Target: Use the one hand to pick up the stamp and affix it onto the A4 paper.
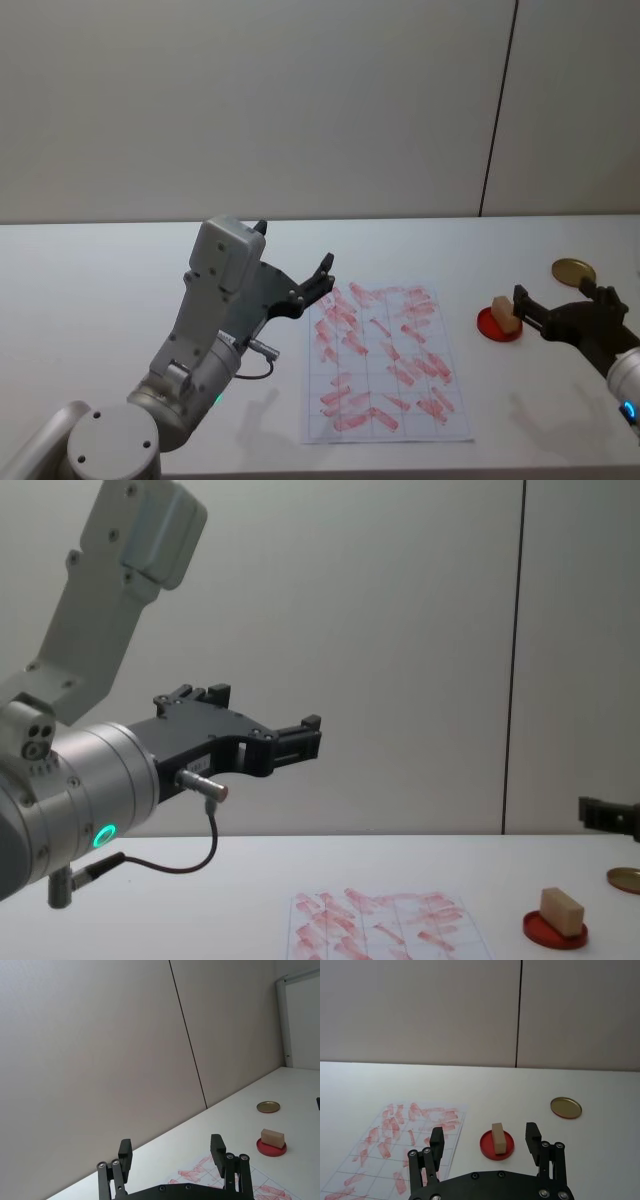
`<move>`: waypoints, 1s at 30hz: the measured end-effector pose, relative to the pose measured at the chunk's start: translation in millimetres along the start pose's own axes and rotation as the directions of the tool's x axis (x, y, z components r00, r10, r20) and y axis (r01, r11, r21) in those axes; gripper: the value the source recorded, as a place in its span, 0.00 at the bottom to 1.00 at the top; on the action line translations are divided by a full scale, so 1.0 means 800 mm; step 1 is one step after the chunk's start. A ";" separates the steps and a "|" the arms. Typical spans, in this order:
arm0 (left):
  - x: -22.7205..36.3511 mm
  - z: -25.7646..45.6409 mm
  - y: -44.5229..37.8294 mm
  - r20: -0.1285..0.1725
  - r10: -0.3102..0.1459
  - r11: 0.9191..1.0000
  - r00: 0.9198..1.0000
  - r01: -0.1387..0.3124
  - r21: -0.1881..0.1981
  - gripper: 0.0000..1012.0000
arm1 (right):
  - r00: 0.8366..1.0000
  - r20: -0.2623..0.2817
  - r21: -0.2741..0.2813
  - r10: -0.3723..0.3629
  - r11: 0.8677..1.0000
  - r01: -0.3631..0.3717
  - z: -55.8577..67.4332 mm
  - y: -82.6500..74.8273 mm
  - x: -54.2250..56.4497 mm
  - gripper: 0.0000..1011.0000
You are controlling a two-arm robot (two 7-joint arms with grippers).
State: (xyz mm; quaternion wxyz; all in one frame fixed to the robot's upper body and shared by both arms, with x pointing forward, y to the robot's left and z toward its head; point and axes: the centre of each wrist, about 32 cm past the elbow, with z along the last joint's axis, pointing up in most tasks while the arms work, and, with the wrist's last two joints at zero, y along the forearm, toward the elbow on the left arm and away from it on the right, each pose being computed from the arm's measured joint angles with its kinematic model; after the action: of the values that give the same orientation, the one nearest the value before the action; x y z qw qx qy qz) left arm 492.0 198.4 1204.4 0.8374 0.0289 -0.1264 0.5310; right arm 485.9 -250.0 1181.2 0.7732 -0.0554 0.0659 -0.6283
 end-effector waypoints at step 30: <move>0.0000 0.0000 0.000 0.000 0.000 1.000 1.000 0.000 0.000 0.98 | 0.999 -0.027 -0.202 -0.021 0.979 0.015 -0.006 0.092 0.035 0.99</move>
State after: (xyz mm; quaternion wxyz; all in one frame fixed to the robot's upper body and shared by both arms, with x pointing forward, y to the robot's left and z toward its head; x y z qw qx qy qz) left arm 492.0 198.4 1204.4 0.8373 0.0289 -0.1265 0.5311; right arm 561.7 -262.5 1163.0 0.7567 -0.1250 0.1402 -0.6262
